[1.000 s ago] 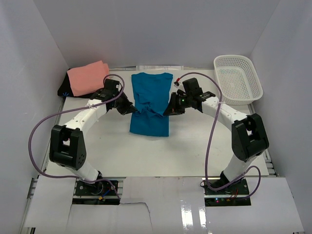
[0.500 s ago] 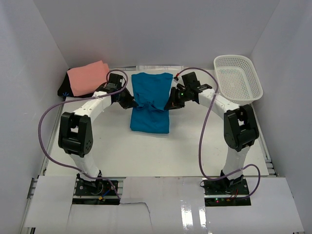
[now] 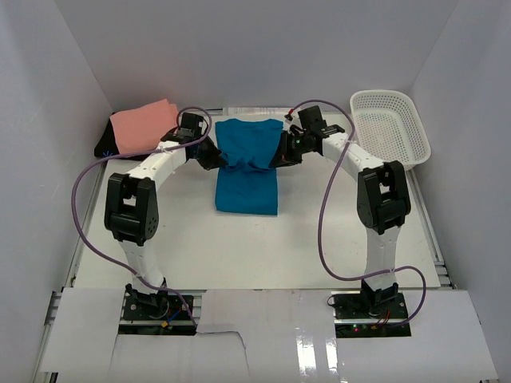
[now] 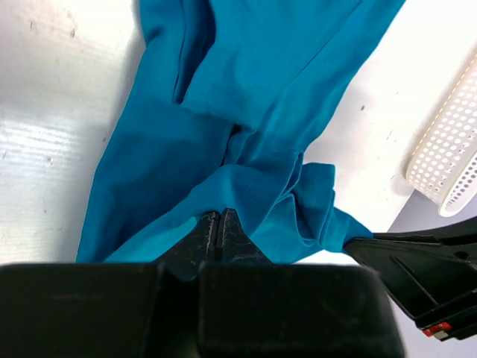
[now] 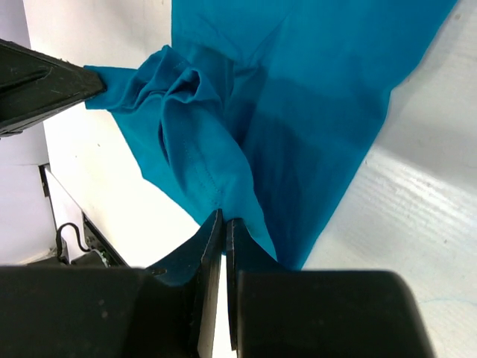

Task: Fold and stack the t-shirts
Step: Fold the folded rectangular tshirt in 1/3 of the way

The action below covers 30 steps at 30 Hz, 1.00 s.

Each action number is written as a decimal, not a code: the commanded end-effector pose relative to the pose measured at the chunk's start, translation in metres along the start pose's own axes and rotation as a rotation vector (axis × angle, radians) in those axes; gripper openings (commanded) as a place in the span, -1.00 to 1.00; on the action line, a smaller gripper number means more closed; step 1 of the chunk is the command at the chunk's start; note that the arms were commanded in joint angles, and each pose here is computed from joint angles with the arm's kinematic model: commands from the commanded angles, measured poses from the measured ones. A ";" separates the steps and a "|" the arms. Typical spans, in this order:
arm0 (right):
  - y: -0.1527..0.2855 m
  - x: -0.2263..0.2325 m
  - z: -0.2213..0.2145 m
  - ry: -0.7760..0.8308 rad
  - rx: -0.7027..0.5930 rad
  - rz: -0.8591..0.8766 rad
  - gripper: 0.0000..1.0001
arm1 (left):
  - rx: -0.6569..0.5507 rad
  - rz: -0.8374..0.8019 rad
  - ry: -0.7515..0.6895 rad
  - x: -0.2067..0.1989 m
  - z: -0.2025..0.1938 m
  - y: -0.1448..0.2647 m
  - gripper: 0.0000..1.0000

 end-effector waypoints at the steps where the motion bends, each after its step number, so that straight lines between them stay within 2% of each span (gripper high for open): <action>1: 0.002 0.008 0.015 0.031 -0.008 0.031 -0.84 | -0.043 -0.019 -0.014 -0.005 0.018 0.003 -1.00; 4: -0.001 0.007 0.020 0.030 -0.007 0.032 -0.79 | -0.027 -0.035 -0.013 -0.008 0.021 -0.004 -0.99; 8: -0.004 0.005 0.025 0.031 -0.018 0.012 -0.26 | -0.021 -0.042 -0.024 -0.010 0.023 -0.008 -0.88; 9: -0.004 0.005 0.028 0.035 -0.030 0.004 -0.15 | -0.024 -0.040 -0.027 -0.010 0.024 -0.008 -0.75; 12: -0.001 0.005 0.033 0.044 -0.061 -0.026 -0.09 | -0.020 -0.026 -0.027 -0.010 0.027 -0.010 0.01; 13: 0.000 0.005 0.036 0.051 -0.077 -0.036 -0.08 | -0.028 -0.012 -0.027 -0.008 0.030 -0.011 0.17; 15: 0.006 0.009 0.039 0.062 -0.101 -0.045 -0.08 | -0.033 0.012 -0.030 -0.006 0.032 -0.014 0.86; 21: 0.021 0.015 0.036 0.099 -0.139 -0.045 -0.07 | -0.125 0.072 -0.076 -0.011 0.061 0.005 0.96; 25: 0.023 0.004 0.012 0.078 -0.083 -0.053 -0.07 | -0.125 0.039 -0.108 -0.013 0.049 0.028 0.96; 26: 0.023 0.001 0.005 0.071 -0.066 -0.055 -0.07 | -0.091 0.058 -0.107 -0.004 0.035 0.027 0.96; 28: 0.023 -0.014 -0.018 0.035 -0.014 -0.066 -0.07 | -0.102 0.058 -0.119 0.000 0.024 0.043 0.96; 30: 0.021 -0.030 -0.045 -0.012 0.020 -0.058 -0.07 | -0.046 0.076 -0.113 0.019 -0.006 0.041 0.96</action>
Point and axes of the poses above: each gripper's point midway between its finger pads, its own y axis back along the fingers, its own x axis along the line the jaws close on, z = x × y, the point moved 6 cm from there along y, back along the fingers, and after that the axes turned 15 degrees about -y, right-handed, at the moved point
